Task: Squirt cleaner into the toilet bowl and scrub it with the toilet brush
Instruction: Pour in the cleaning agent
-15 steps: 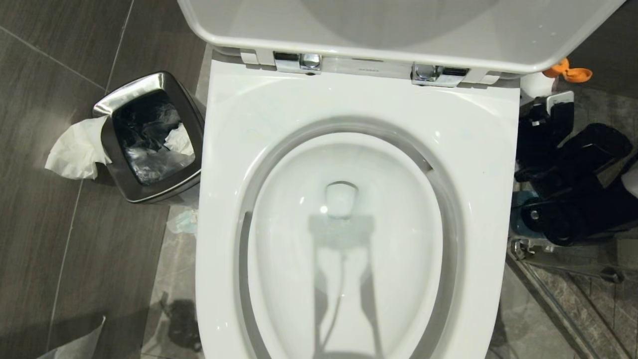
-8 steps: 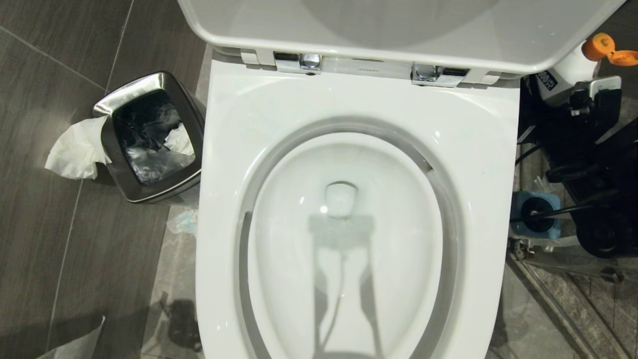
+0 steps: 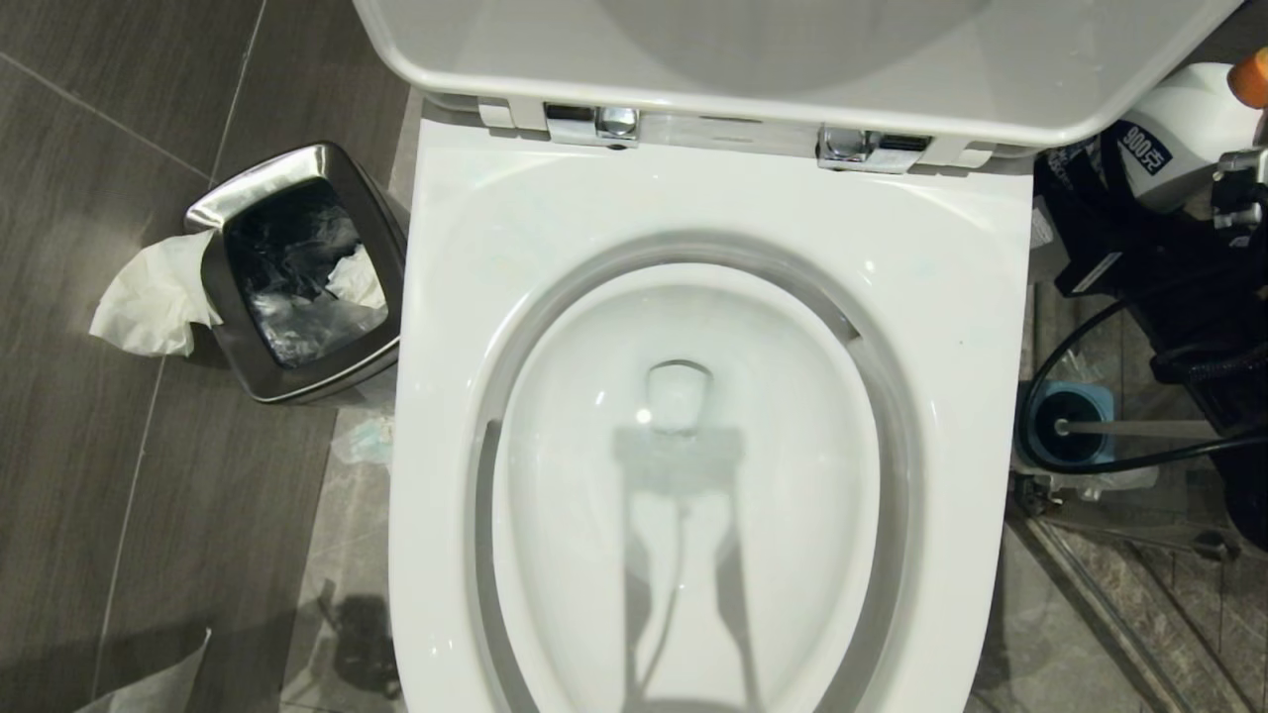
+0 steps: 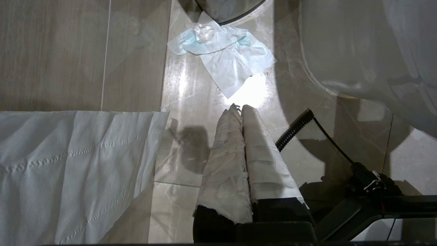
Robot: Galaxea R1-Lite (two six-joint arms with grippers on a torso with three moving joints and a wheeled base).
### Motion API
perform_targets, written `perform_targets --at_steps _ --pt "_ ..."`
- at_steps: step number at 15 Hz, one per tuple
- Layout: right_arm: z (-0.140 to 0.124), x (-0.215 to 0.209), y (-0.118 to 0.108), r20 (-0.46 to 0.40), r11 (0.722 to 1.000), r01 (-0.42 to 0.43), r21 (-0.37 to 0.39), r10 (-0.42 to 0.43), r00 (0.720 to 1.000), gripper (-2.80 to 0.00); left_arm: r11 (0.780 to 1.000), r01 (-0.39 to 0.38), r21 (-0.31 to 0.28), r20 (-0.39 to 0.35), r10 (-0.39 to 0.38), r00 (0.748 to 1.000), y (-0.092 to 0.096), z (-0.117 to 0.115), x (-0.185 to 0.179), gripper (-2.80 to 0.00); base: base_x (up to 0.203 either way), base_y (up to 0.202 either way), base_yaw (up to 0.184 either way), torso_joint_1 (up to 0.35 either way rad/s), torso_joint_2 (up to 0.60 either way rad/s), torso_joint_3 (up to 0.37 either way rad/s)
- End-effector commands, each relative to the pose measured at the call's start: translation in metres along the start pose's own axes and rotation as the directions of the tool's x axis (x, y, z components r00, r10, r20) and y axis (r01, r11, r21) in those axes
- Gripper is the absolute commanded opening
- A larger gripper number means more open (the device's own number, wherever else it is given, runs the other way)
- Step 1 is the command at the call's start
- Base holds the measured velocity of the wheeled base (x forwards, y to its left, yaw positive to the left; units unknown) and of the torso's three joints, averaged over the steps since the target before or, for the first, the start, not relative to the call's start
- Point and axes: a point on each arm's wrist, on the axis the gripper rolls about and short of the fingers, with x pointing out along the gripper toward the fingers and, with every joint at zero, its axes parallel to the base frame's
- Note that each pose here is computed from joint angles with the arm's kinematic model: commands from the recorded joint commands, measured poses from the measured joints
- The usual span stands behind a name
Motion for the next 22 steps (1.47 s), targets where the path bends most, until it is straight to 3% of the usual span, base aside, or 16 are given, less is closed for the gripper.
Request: perform_targets --at_steps 1,8,15,22 --pt "0.021 -0.01 -0.001 0.014 1.0 0.005 -0.001 -0.005 1.0 -2.8 1.0 -0.001 0.0 -0.004 0.001 1.0 0.0 0.0 0.0 -2.8 0.0 0.0 0.0 0.0 0.0 0.0" --pt "0.036 -0.018 -0.005 0.011 0.995 0.104 -0.006 -0.104 0.995 -2.8 1.0 -0.001 0.0 -0.003 0.001 1.0 0.0 0.0 0.0 -2.8 0.0 0.0 0.0 0.0 0.01 0.0" --pt "0.058 -0.041 -0.005 -0.049 0.995 0.103 -0.004 -0.103 0.993 -2.8 1.0 -0.001 0.0 -0.002 0.001 1.0 0.0 0.0 0.0 -2.8 0.0 0.0 0.0 0.0 0.0 0.0" --pt "0.118 -0.062 -0.009 -0.098 0.996 0.087 -0.001 -0.087 0.991 -2.8 1.0 -0.001 0.0 -0.002 0.001 1.0 0.0 0.0 0.0 -2.8 0.0 0.0 0.0 0.0 0.0 0.0"
